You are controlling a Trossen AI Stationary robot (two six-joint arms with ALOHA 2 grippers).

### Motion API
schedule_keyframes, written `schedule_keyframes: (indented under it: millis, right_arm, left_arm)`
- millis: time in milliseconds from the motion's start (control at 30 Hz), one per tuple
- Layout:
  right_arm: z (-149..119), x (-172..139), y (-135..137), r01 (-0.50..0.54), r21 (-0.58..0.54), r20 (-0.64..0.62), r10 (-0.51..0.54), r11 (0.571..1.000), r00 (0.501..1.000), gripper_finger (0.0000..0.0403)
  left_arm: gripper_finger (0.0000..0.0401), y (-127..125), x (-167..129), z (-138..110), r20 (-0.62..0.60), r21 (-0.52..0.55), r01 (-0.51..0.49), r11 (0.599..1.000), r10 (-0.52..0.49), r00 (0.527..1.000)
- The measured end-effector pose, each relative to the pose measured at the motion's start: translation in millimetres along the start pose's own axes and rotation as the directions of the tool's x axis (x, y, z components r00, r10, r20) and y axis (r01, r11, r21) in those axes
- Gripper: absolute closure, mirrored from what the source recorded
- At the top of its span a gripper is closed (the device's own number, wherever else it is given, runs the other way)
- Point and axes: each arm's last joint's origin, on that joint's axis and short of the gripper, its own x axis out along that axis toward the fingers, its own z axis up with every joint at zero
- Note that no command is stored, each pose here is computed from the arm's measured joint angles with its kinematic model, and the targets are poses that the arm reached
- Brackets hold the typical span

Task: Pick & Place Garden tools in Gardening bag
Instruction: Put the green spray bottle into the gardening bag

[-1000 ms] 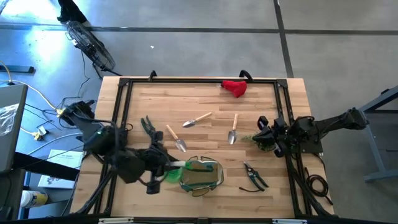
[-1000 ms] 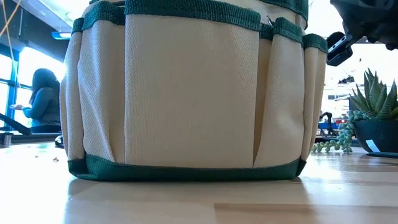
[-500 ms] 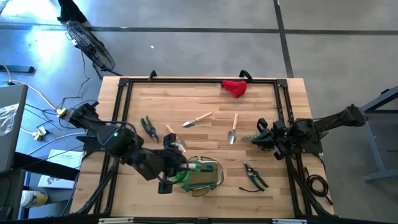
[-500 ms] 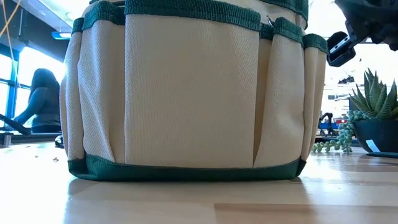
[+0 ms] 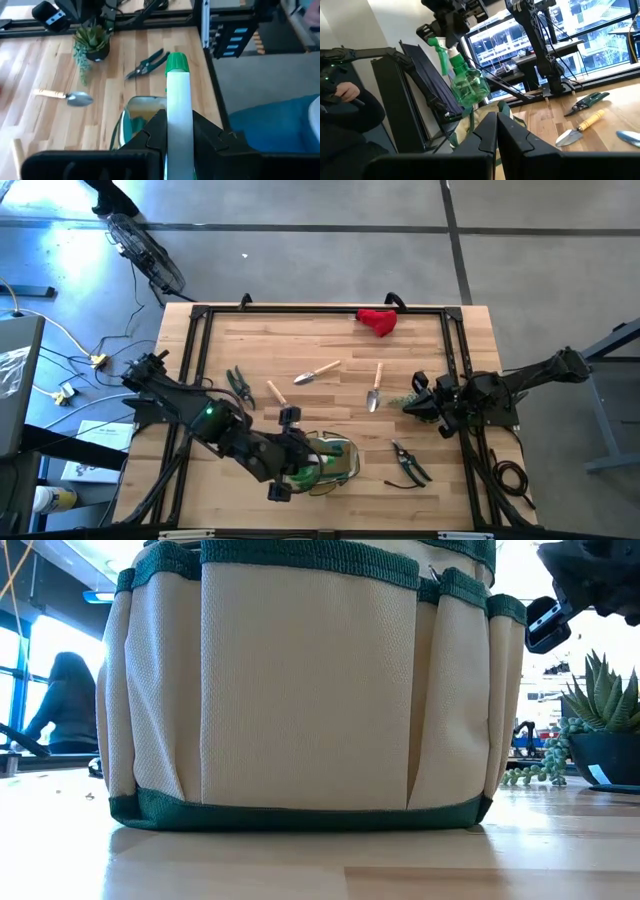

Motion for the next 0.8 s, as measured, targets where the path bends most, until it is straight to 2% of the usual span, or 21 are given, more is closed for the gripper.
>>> schedule_keyframes:
  millis: [267, 500, 800]
  right_arm:
    - [-1, 0, 0, 0.004, 0.0, -0.011, -0.004, 1.0, 1.0, 0.04]
    - [-1, 0, 0, 0.0, 0.001, -0.015, 0.0, 1.0, 1.0, 0.04]
    - [-3, 0, 4, -0.033, 0.006, -0.027, 0.034, 0.999, 0.999, 0.04]
  left_arm:
    - [0.0352, -8, 13, 1, 0.014, 0.061, 0.047, 0.997, -0.048, 0.999]
    - [0.0352, -6, 17, 1, 0.002, 0.114, 0.047, 0.992, -0.047, 0.999]
    - [0.0352, -3, 19, 5, 0.022, 0.128, 0.075, 0.989, -0.079, 0.997]
